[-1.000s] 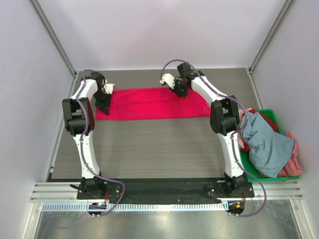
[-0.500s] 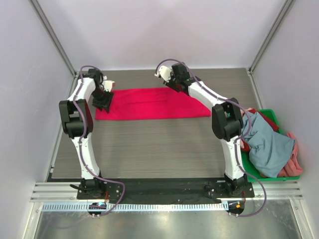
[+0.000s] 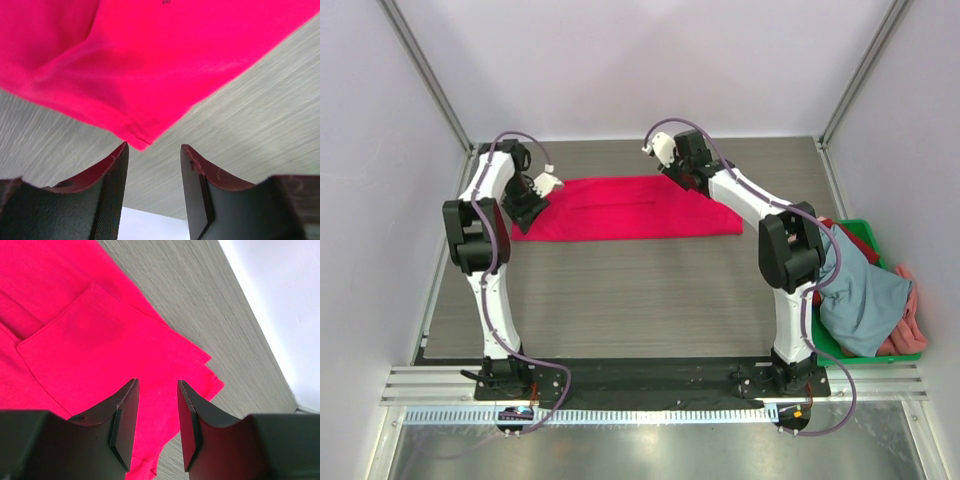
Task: Fold and stack the t-shirts
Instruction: Fold the tshirt
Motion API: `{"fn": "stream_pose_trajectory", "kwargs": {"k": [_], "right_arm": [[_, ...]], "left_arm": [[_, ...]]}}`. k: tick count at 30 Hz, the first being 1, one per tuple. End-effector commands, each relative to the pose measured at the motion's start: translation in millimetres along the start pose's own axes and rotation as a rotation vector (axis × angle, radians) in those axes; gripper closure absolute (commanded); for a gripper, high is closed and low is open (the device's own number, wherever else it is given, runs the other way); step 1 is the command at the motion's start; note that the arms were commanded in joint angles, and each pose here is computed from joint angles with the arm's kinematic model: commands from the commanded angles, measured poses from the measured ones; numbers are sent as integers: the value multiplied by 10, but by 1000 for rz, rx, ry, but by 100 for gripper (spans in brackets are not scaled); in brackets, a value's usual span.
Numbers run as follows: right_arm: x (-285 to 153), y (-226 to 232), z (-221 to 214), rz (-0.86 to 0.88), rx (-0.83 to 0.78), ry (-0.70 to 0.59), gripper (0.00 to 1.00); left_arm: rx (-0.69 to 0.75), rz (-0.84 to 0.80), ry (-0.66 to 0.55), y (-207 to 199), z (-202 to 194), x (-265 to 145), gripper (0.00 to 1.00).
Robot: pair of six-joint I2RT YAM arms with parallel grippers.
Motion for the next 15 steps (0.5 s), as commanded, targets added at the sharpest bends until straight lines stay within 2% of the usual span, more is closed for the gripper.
{"fn": "stream_pose_trajectory", "kwargs": {"k": [1, 9, 11, 12, 15], "right_arm": [[-181, -93, 68, -50, 24, -22, 58], [-197, -55, 23, -40, 18, -8, 58], [-185, -53, 13, -43, 15, 0, 58], [-187, -56, 13, -43, 13, 2, 58], [-200, -104, -20, -61, 21, 14, 58]], "left_arm": [[81, 8, 58, 81, 5, 7, 53], [68, 9, 105, 163, 20, 266, 52], [61, 10, 114, 174, 16, 338, 55], [59, 4, 121, 167, 5, 367, 67], [46, -16, 133, 136, -19, 371, 85]]}}
Point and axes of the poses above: each gripper's point midway between its finger pads, its own x axis out along the fingers, its own y axis along the line the jaws close on, z = x × y, the point moved 9 cm from there along -x, back along the fingers, and after that the axes turned 9 degrees about -x, right-handed, at the moved point
